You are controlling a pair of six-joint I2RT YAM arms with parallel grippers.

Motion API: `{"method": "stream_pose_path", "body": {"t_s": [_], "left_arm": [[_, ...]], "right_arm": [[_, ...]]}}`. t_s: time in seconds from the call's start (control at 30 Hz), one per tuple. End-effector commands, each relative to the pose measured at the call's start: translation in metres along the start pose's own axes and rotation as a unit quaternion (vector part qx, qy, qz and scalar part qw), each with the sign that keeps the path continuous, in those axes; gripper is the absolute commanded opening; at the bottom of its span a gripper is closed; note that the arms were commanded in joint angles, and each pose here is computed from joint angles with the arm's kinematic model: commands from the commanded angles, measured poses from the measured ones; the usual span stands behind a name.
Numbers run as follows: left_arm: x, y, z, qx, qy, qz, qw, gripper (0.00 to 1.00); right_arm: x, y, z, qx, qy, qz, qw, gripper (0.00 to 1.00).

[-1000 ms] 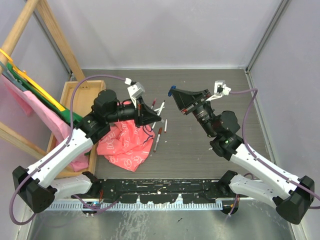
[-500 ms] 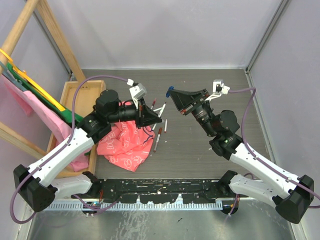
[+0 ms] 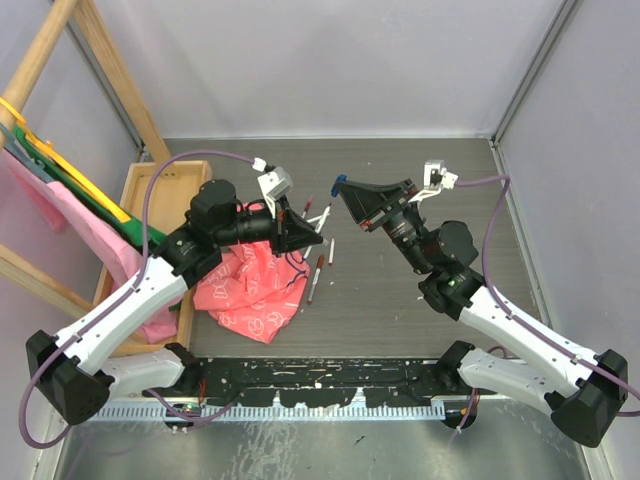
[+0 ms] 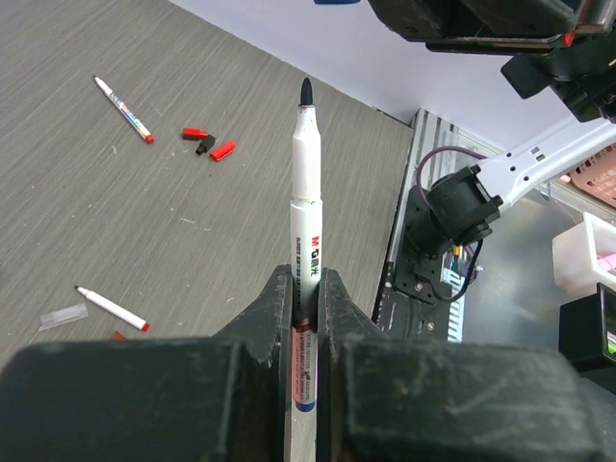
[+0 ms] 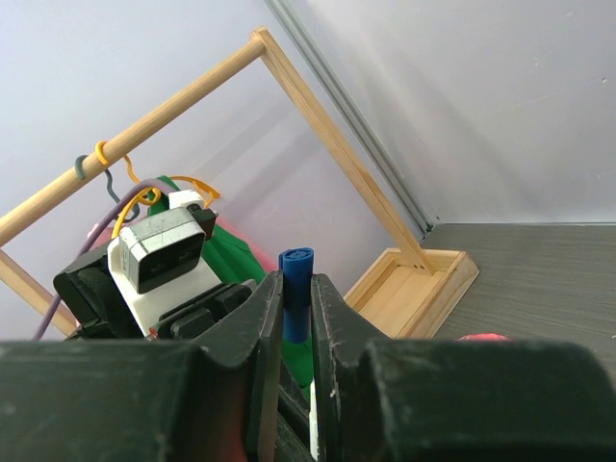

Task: Insert the pens into the pen caps
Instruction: Insert the pen cap onto the pen.

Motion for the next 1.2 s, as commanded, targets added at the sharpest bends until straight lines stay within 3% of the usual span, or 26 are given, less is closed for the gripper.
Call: {"method": "stream_pose_path", "body": {"t_s": [0.0,1.17], "left_arm": [[-0.011,0.026,-0.009,-0.038,-0.002,0.036,0.999,0.0],[-0.01,0.027,-0.01,-0.04,0.003,0.038,0.998,0.0]], "right_arm": [[0.012,0.014,-0.003,-0.02,0.021,0.006,1.0,0.0],[0.004,-0.007,0.0,0.015,0.017,0.009,1.0,0.0]]}}
Point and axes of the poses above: each gripper's point midway between its finger pads, its own z axis out along the fingers, its own x axis along the line the jaws close on, y = z × x, the point moved 1 cm from there along -z, back along the fingers, and after that the axes turned 1 degree about -z, right-handed, at the moved point
